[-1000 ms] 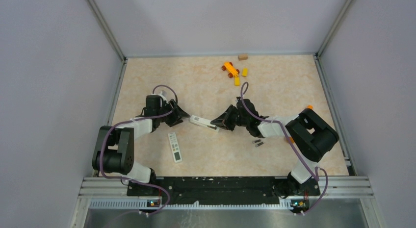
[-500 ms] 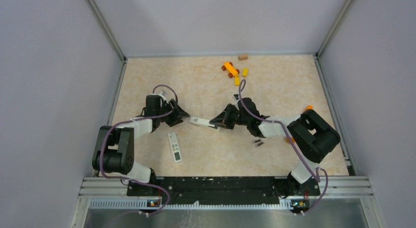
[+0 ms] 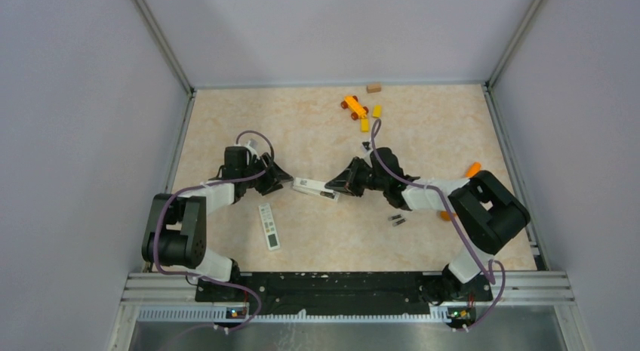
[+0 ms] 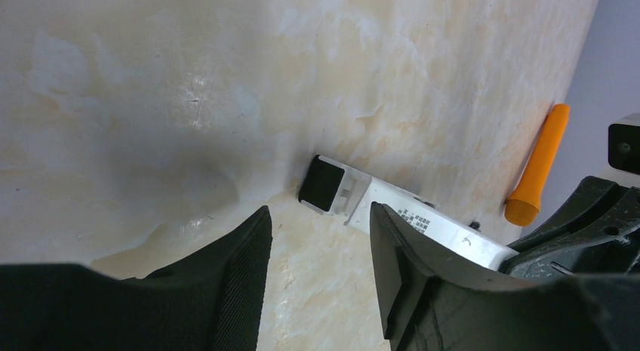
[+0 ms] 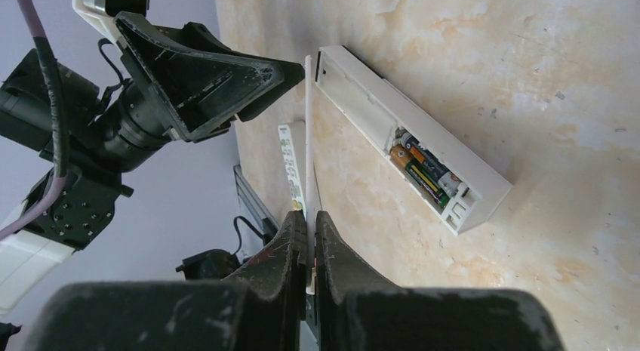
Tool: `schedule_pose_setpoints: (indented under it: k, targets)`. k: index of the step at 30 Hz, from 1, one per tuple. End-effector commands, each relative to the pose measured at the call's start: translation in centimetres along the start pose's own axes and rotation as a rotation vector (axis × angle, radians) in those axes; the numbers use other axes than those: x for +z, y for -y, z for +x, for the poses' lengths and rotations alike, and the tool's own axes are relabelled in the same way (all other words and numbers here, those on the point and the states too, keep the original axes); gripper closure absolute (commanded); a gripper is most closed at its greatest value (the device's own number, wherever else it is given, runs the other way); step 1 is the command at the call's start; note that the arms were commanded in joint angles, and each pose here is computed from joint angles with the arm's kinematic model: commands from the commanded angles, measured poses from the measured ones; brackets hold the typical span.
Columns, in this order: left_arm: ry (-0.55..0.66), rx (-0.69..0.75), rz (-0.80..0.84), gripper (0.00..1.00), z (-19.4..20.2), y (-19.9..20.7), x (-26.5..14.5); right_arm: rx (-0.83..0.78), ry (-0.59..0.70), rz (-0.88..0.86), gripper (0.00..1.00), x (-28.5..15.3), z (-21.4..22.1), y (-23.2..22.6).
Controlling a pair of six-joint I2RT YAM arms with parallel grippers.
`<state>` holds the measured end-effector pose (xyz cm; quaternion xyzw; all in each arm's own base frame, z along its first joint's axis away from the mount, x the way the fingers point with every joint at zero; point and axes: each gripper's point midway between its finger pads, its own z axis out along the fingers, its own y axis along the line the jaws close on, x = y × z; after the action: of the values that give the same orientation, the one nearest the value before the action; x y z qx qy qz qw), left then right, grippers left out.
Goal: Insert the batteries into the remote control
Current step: Load the battery cover into the remote control.
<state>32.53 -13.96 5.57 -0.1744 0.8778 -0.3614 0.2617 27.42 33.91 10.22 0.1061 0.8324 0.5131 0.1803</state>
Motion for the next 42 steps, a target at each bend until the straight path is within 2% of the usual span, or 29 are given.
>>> schedule_pose_setpoints:
  k: [1, 10, 30, 42]
  targets:
    - [0.022, 0.035, 0.047, 0.47, -1.2, 1.2, 0.1, -0.027, -0.015, -0.02, 1.0, 0.2, -0.7, -1.1]
    - [-0.004, 0.025, 0.058, 0.51, -0.8, 1.0, 0.6, -0.004, -0.028, 0.057, 1.0, 0.6, -1.1, 0.4]
    - [-0.011, 0.027, 0.064, 0.51, -0.8, 1.1, 0.9, 0.112, -0.034, -0.006, 1.0, 1.1, -0.8, 0.4]
    - [-0.014, 0.023, 0.06, 0.51, -0.7, 0.9, 1.0, 0.128, -0.026, 0.076, 1.0, 0.3, -0.2, 2.9]
